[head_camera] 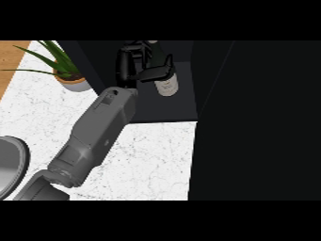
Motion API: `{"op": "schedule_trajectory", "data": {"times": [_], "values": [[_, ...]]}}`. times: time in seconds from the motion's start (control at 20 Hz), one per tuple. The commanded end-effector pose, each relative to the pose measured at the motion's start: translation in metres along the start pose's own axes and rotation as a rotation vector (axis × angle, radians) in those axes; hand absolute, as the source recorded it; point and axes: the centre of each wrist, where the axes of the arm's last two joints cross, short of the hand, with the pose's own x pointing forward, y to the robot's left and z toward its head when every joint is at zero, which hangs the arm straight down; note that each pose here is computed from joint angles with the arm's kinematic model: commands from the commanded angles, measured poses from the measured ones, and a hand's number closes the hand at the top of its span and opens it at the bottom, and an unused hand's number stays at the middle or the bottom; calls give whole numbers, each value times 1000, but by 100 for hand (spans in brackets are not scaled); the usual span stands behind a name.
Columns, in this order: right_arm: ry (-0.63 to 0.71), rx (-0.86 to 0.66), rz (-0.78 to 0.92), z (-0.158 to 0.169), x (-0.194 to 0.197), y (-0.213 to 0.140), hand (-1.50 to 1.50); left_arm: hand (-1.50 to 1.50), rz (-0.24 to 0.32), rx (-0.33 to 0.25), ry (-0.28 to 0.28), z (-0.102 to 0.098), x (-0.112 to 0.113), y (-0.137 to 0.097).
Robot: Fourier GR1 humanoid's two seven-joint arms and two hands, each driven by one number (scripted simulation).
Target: Pick up the wine, place it into the cabinet and close the cabinet
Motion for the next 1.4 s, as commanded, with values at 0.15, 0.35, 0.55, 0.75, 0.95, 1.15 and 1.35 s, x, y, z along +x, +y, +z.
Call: {"op": "schedule_trajectory", "data": {"times": [0.15, 0.35, 0.55, 0.75, 0.95, 1.15, 1.35], "values": [[-44, 21, -47, 9, 10, 7, -150, 150, 60, 42, 75, -8, 2, 0], [-57, 50, -64, 5, 12, 11, -150, 150, 160, 110, 81, -9, -2, 8], [-31, 56, -59, 15, 8, 8, -150, 150, 163, 86, 105, -1, -14, 15], [-59, 59, -75, 6, 2, 9, -150, 150, 135, 117, 85, 1, -19, 19], [-53, 42, -50, 10, 9, 3, -150, 150, 115, 101, 78, -7, -16, 28], [-38, 55, -50, 8, 8, 12, -150, -150, 53, 99, 115, -2, -13, 9], [-43, 36, -43, 6, -3, 7, -150, -150, 4, 104, 114, 6, -28, 27]]}}
